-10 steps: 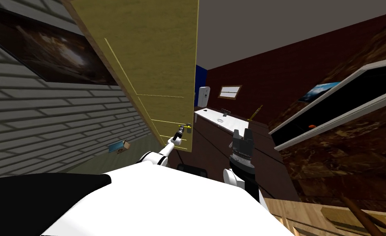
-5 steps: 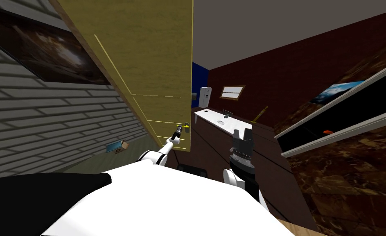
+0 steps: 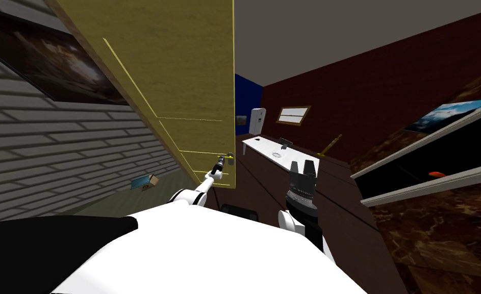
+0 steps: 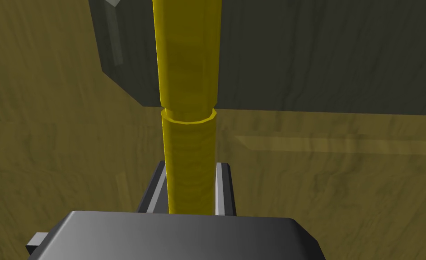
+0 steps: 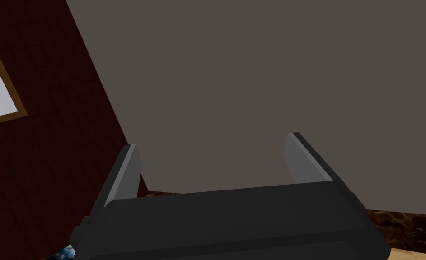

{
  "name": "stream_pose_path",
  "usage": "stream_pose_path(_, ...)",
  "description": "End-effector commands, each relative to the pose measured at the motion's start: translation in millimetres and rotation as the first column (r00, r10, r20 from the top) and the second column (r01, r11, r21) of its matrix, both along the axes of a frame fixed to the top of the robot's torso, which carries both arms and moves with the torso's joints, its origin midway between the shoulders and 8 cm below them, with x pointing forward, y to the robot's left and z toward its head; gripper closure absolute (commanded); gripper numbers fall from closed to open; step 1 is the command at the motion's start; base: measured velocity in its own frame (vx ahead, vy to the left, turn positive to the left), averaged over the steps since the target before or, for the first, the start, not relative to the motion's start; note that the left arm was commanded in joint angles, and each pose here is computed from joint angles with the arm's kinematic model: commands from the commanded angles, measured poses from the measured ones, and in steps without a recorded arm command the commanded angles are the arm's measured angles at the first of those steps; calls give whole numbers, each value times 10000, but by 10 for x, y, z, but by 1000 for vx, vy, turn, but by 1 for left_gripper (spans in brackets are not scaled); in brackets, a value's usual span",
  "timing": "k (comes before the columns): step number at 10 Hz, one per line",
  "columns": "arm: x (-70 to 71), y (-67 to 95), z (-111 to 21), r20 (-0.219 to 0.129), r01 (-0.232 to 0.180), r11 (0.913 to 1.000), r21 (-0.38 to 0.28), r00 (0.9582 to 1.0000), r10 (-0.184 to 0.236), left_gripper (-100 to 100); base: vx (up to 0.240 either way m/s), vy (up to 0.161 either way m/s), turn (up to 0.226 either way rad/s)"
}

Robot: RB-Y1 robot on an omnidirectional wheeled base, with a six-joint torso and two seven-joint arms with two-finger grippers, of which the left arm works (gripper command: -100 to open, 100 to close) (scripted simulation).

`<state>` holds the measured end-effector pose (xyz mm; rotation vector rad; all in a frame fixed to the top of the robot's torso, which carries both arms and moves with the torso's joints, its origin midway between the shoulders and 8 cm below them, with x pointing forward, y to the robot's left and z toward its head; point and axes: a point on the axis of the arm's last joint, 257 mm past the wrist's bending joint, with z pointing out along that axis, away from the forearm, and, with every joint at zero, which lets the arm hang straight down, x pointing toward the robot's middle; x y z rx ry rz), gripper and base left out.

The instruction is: Push the door open

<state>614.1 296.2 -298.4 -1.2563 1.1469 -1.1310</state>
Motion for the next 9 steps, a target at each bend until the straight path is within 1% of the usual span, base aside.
stream_pose_path(1,7,137,56,82,-237,9997,29,9997,236,100,149,-137,64)
stream_pose_path(5,-32,391,57,87,-717,9974,-4,9974,717,100,180,-115,71)
stream_pose_path(9,-66,571,58,91,-1063,9943,-32,9943,1063,100,144,-115,63)
